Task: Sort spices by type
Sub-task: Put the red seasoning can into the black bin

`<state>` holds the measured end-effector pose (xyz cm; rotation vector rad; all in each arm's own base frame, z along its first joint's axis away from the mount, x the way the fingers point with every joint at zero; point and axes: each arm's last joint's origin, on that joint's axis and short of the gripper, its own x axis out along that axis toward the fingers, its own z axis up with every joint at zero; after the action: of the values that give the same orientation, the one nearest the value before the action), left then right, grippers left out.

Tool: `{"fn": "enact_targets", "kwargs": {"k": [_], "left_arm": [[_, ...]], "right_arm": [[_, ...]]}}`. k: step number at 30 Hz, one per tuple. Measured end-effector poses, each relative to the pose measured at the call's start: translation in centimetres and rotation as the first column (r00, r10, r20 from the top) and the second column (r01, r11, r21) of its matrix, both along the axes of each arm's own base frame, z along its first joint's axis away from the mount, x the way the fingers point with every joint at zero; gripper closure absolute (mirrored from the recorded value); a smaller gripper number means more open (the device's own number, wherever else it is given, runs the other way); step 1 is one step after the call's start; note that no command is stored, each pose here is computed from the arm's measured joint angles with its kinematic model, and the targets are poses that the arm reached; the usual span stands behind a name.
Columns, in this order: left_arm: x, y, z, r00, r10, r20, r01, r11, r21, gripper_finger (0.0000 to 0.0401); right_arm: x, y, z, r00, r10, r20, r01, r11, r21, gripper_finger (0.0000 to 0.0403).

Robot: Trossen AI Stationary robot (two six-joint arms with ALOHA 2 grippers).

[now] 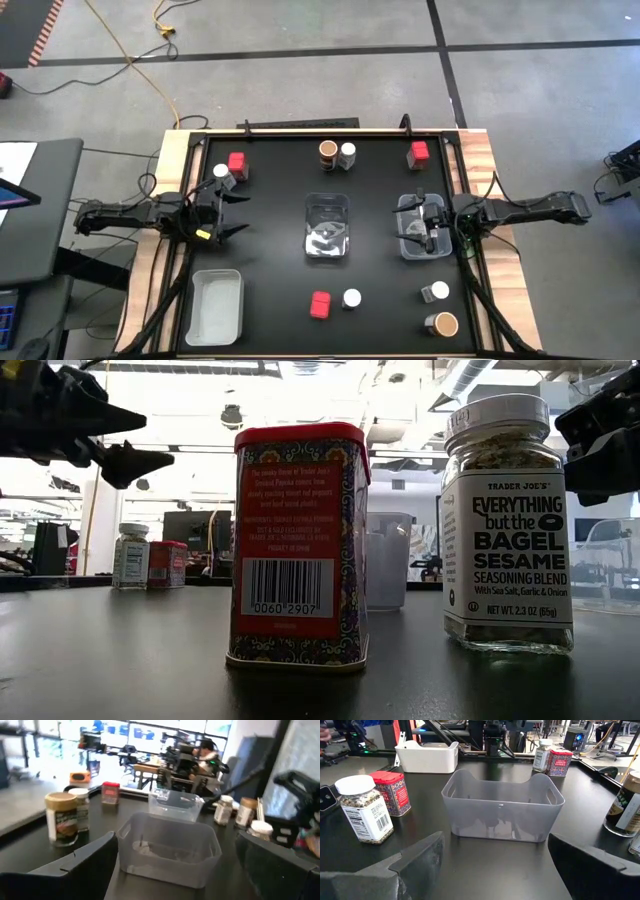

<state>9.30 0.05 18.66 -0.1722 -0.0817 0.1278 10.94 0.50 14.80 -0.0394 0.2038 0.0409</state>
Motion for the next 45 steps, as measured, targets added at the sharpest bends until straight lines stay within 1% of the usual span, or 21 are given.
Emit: {"fn": "enact_targets", "kwargs": {"k": [2, 6, 10, 14, 17, 19, 21, 23, 27, 31, 36, 41, 45], "left_arm": [[0.0, 0.1, 0.0, 1.0, 0.019, 0.005, -0.019, 0.999, -0.036, 0.0018], [0.0, 0.1, 0.1, 0.999, 0.039, 0.008, -0.038, 0.998, -0.05, 0.0018], [0.0, 0.1, 0.1, 0.999, 0.043, 0.001, -0.043, 0.999, -0.005, 0.0018], [0.0, 0.1, 0.1, 0.999, 0.047, 0.001, -0.047, 0.999, -0.001, 0.0018], [0.0, 0.1, 0.1, 0.999, 0.051, -0.006, -0.051, 0.998, 0.022, 0.0018], [-0.1, 0.2, 0.1, 0.997, 0.081, -0.004, -0.081, 0.997, 0.01, 0.0018], [-0.1, 0.4, 0.1, 0.991, 0.132, 0.003, -0.132, 0.991, -0.034, 0.0018], [-0.1, 0.5, 0.1, 0.987, 0.161, 0.008, -0.16, 0.985, -0.067, 0.0018], [-0.2, 0.7, 0.2, 0.972, 0.233, 0.007, -0.232, 0.97, -0.078, 0.0018], [-0.7, 1.1, 1.2, 0.952, 0.303, -0.044, -0.305, 0.95, -0.062, 0.0018], [-1.1, 1.3, 2.3, 0.925, 0.335, -0.178, -0.343, 0.939, -0.016, 0.0018], [-0.7, 1.4, 3.8, 0.918, 0.323, -0.229, -0.349, 0.934, -0.08, 0.0018], [0.2, 1.6, 5.7, 0.9, 0.339, -0.274, -0.375, 0.923, -0.09, 0.0018]], "right_arm": [[0.0, 0.0, 0.0, 1.0, 0.0, 0.0, 0.0, 1.0, 0.0, 0.0019], [0.0, 0.0, 0.0, 1.0, 0.0, 0.0, 0.0, 1.0, 0.0, 0.0019], [0.0, 0.0, 0.0, 1.0, 0.0, 0.0, 0.0, 1.0, 0.0, 0.0019], [0.0, 0.0, 0.0, 1.0, 0.0, 0.001, 0.0, 1.0, 0.0, 0.0019], [0.0, 0.0, 0.0, 1.0, 0.0, 0.0, 0.0, 1.0, 0.0, 0.0019], [0.0, 0.0, 0.0, 1.0, 0.0, 0.0, 0.0, 1.0, 0.0, 0.0019], [0.0, 0.0, 0.0, 1.0, 0.0, 0.001, 0.0, 1.0, 0.0, 0.0019], [0.0, 0.0, 0.0, 1.0, 0.0, 0.0, 0.0, 1.0, 0.0, 0.0019], [0.0, 0.0, 0.0, 1.0, 0.0, 0.0, 0.0, 1.0, 0.0, 0.0019], [0.0, 0.0, 0.0, 1.0, 0.0, 0.0, 0.0, 1.0, 0.0, 0.0019], [0.0, 0.0, 0.0, 1.0, 0.0, 0.0, 0.0, 1.0, 0.0, 0.0019], [0.0, 0.0, 0.0, 1.0, 0.0, 0.0, 0.0, 1.0, 0.0, 0.0019], [0.0, 0.0, 0.0, 1.0, 0.0, 0.001, 0.0, 1.0, 0.0, 0.0019]]}}
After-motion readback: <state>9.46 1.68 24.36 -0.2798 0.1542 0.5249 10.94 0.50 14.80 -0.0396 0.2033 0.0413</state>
